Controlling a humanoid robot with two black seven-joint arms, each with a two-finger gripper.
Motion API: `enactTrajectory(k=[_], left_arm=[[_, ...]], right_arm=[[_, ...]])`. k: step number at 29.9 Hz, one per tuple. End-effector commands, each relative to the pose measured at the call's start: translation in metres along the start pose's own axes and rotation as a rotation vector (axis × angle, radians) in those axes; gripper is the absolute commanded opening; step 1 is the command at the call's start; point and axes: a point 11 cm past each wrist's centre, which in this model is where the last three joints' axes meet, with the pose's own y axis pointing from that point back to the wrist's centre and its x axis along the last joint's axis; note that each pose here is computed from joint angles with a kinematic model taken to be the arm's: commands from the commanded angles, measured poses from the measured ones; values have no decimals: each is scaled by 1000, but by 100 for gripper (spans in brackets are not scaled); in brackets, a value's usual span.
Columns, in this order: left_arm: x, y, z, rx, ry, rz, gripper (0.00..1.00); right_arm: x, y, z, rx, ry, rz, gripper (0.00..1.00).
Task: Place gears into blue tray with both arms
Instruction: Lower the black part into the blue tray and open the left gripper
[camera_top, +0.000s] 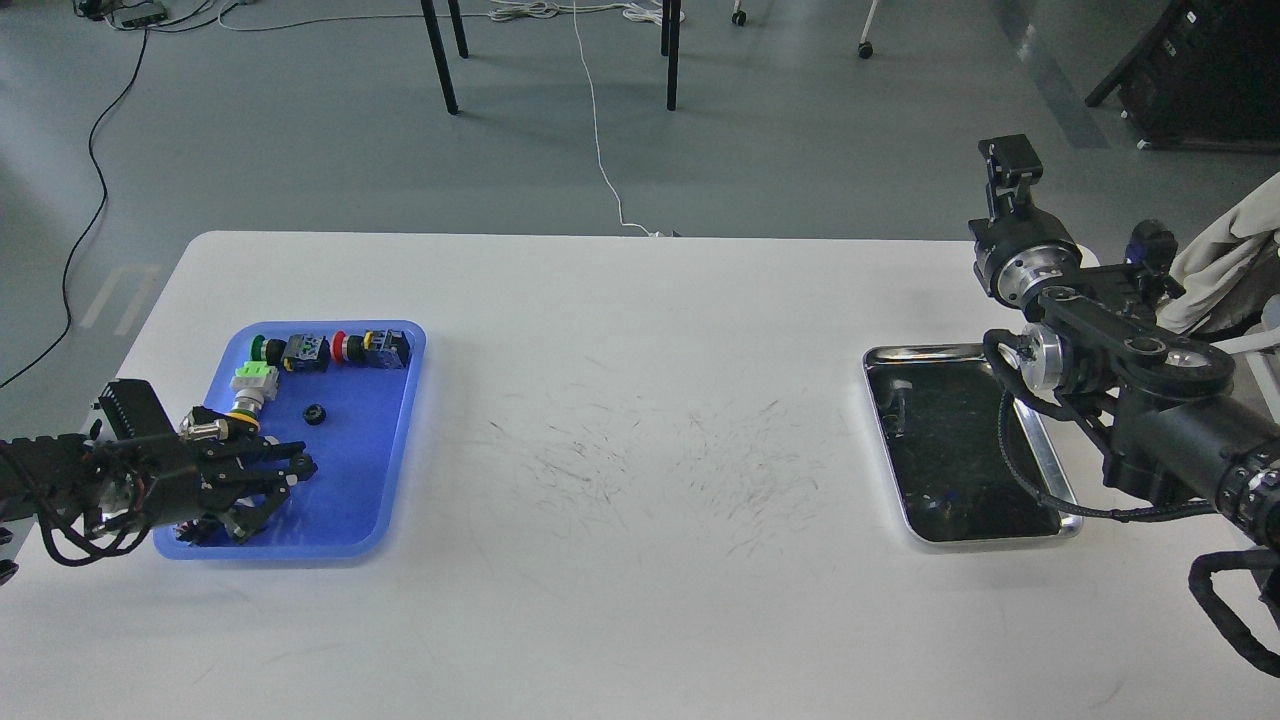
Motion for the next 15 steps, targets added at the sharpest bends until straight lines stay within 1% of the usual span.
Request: enactTrajectory(k=[1, 4, 6, 13, 15], left_arm=[[0, -1, 0, -1, 2, 0, 11], [0, -1, 0, 0, 3, 2, 14], [1, -1, 0, 1, 5, 3, 22], [2, -3, 1, 2, 19, 12, 33], [3, -3, 1, 2, 19, 16, 34]], right_arm=[[0, 0, 1, -2, 0, 1, 97], [0, 0, 1, -2, 0, 1, 97], [0, 0, 1, -2, 0, 1, 97], [0, 0, 1, -2, 0, 1, 97], [0, 0, 1, -2, 0, -1, 97]])
